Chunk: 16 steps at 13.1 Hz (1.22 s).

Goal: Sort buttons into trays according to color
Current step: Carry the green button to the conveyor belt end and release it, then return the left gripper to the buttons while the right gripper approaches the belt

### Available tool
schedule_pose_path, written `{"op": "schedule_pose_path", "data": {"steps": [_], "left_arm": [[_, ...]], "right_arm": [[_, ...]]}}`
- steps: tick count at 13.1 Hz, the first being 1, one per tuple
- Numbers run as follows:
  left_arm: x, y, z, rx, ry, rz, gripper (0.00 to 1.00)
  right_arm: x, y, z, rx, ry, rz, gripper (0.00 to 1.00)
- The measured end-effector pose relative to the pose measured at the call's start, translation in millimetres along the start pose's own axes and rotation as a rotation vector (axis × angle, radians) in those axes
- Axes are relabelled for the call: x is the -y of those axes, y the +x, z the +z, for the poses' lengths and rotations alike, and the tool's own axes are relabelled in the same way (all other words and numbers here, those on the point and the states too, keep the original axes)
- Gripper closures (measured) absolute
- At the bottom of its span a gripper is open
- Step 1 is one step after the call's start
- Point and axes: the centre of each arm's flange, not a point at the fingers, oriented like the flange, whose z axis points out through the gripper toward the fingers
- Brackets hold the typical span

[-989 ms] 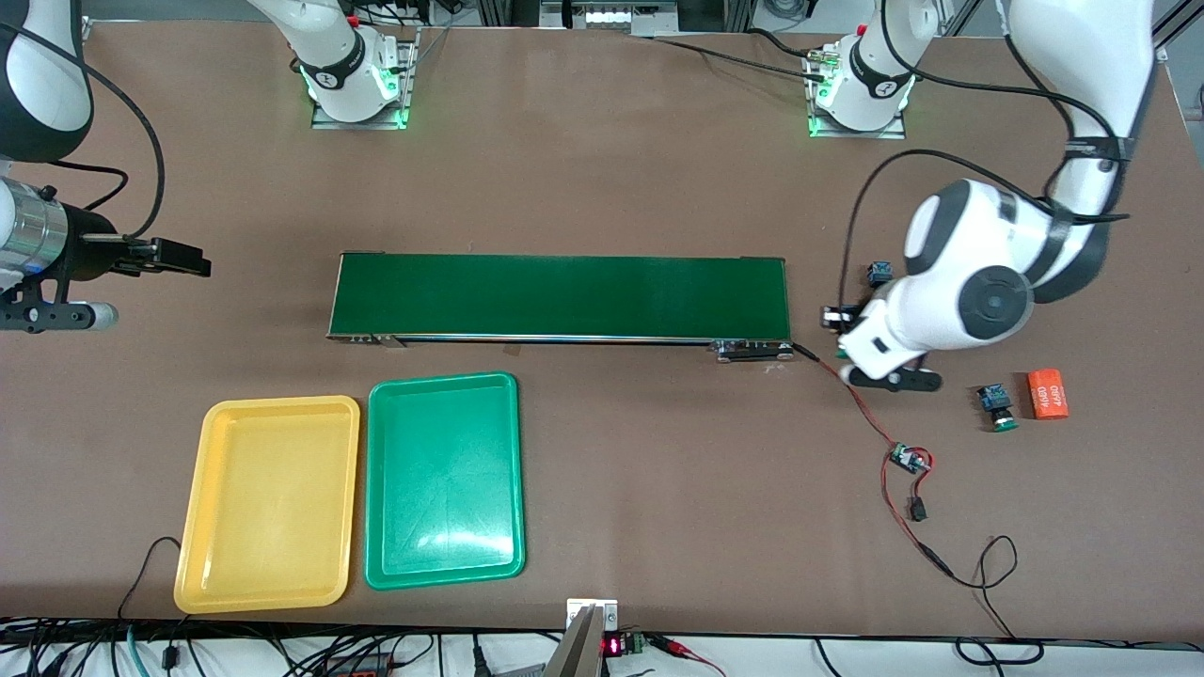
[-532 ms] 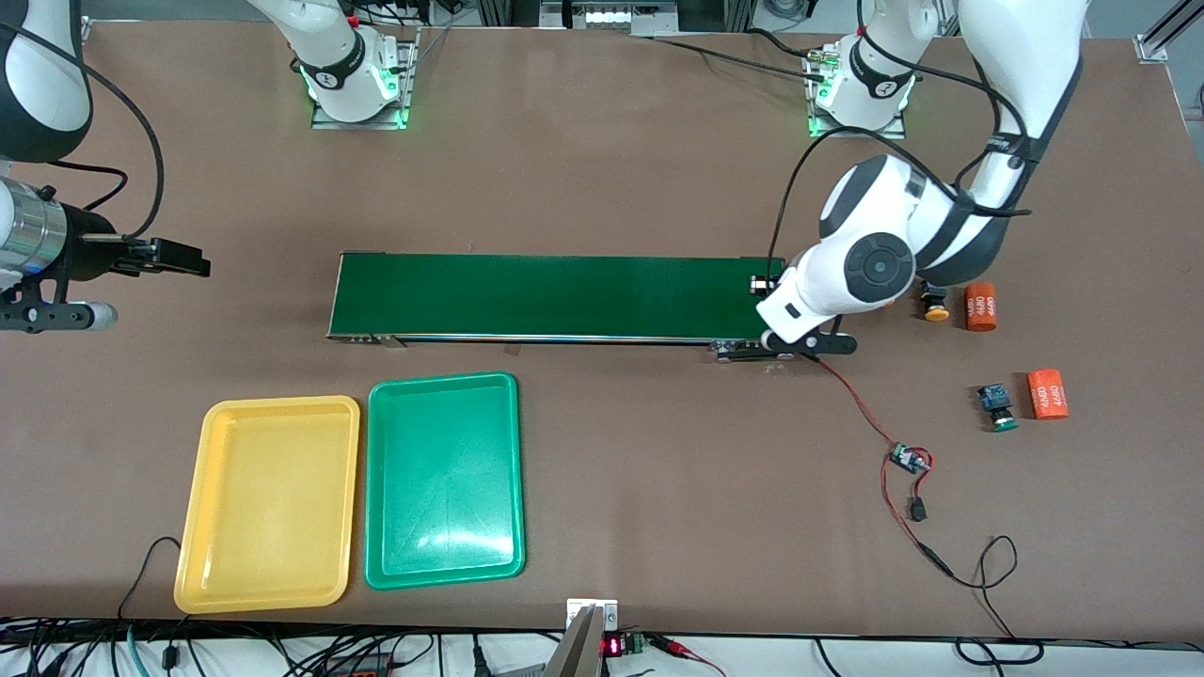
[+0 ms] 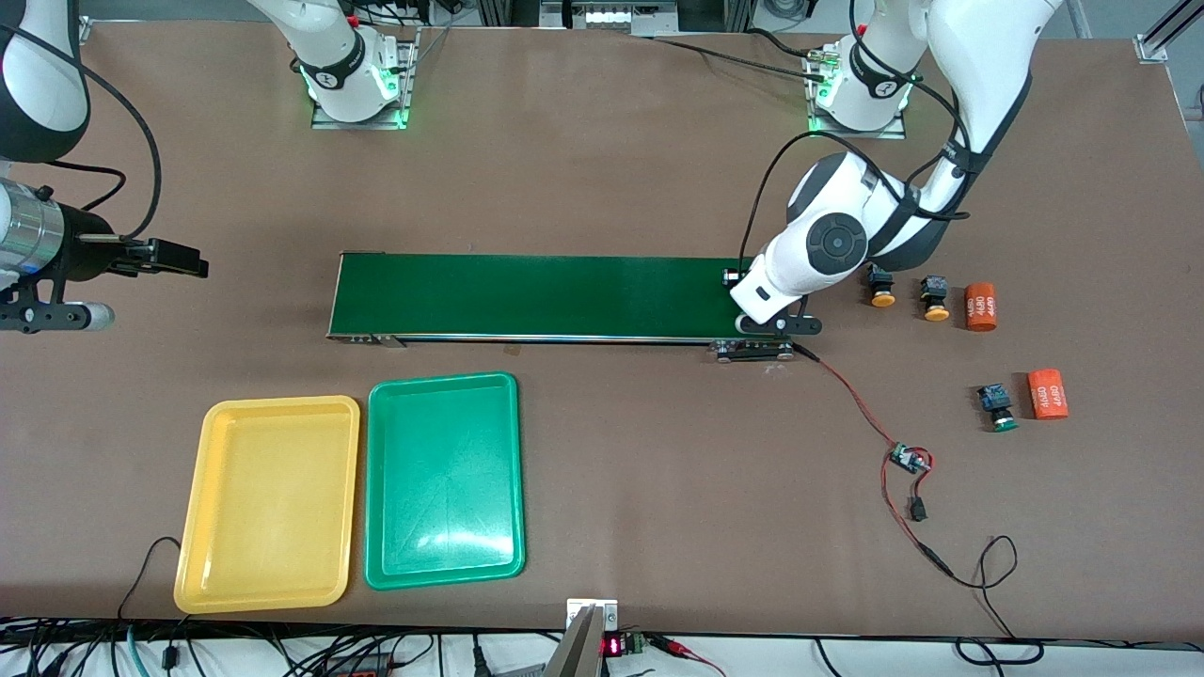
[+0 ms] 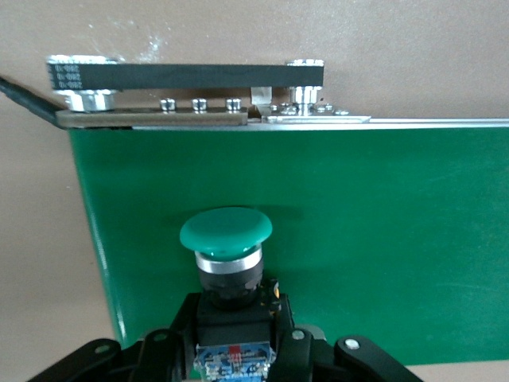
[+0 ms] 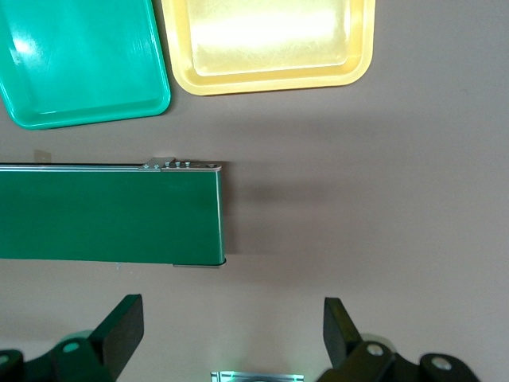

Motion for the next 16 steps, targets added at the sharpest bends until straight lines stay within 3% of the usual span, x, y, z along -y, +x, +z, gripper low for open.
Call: {"op": "schedule_pose_path", "data": {"steps": [1, 2, 5, 7, 9, 12, 16], "left_arm": [[-1, 0, -1, -0.003, -0.001, -0.003, 0.59], [-2, -1, -2, -0.005, -0.001, -0.004, 0.53], [-6, -1, -18, -0.004, 0.007, -0.002, 0.24], [-8, 2, -57, 0.029, 0.043, -0.004, 0.02], [-7, 8, -107, 0.034, 0.060, -0.014, 0.00], [34, 34, -156, -0.027, 0.059, -0.037, 0.00], [150, 73, -166, -0.070, 0.176, 0.016, 0.00]], "right_arm": [[1, 0, 0, 0.000, 0.000, -0.001, 0.00], [1, 0, 0, 0.000, 0.000, -0.002, 0.00], [1, 0, 0, 0.000, 0.000, -0.002, 0.00], [2, 0, 0, 0.001, 0.000, -0.003, 0.00], [3, -1, 4, 0.013, 0.000, -0.004, 0.00], [2, -6, 20, 0.041, 0.001, -0.002, 0.00], [-2, -41, 51, -0.024, 0.008, 0.003, 0.00]]}}
